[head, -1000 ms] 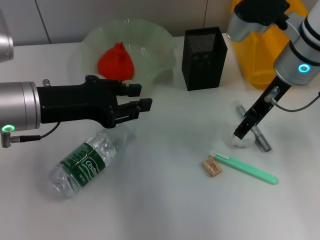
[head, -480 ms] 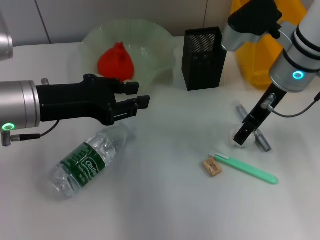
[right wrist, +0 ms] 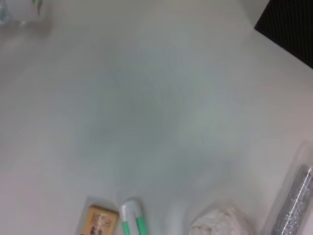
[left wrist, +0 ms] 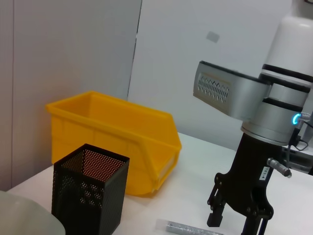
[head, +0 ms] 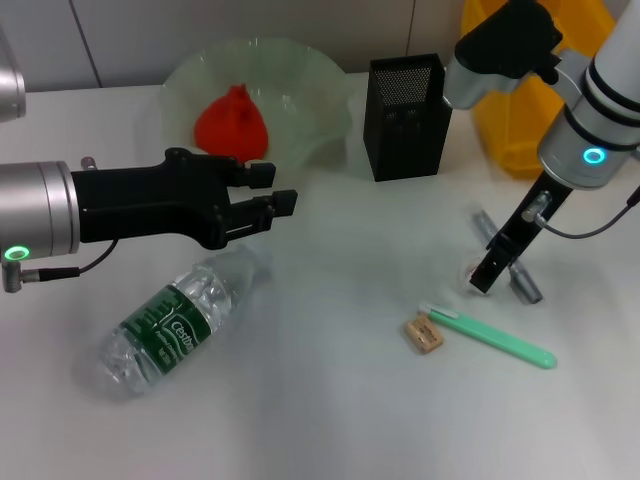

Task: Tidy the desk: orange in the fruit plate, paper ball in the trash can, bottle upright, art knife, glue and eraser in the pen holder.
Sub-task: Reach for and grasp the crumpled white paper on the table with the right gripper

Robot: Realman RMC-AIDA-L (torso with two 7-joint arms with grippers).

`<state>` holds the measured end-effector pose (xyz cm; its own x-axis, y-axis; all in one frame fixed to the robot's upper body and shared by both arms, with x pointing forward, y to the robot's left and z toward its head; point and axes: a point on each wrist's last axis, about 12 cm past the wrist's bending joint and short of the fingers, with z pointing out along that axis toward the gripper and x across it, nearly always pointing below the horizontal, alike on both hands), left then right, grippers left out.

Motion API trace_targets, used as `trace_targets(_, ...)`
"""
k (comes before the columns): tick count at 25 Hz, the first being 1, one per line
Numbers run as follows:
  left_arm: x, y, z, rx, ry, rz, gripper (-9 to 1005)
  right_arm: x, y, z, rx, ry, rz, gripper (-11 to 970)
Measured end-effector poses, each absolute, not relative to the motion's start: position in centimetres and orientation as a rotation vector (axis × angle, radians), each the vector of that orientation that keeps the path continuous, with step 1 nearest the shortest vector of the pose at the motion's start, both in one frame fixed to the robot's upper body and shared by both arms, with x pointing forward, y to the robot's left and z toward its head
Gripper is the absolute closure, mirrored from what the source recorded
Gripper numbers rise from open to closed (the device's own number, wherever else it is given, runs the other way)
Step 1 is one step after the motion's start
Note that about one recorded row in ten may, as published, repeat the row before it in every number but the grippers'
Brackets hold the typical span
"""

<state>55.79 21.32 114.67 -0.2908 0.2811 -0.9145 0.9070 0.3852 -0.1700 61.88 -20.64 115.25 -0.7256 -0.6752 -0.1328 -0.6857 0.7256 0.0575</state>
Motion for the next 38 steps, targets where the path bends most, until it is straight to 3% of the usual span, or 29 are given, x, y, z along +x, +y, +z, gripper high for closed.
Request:
trace_targets(9, 55.6, 21.5, 114.5, 1.031, 1.793, -0.918, 586, 61.8, -20.6, 114.6, -1.136, 2.831, 0.140, 213)
trace_targets(14, 55.6, 21.5, 114.4, 1.029, 1.795, -0.918, 586, 61.9, -20.5, 114.6, -1.143, 2.826, 0.131, 345)
trace_targets(38, 55.6, 21.7, 114.1, 1.020, 1.808, -0.924, 586, 61.9, -20.7, 113.8, -1.149, 2.829, 0.116, 562)
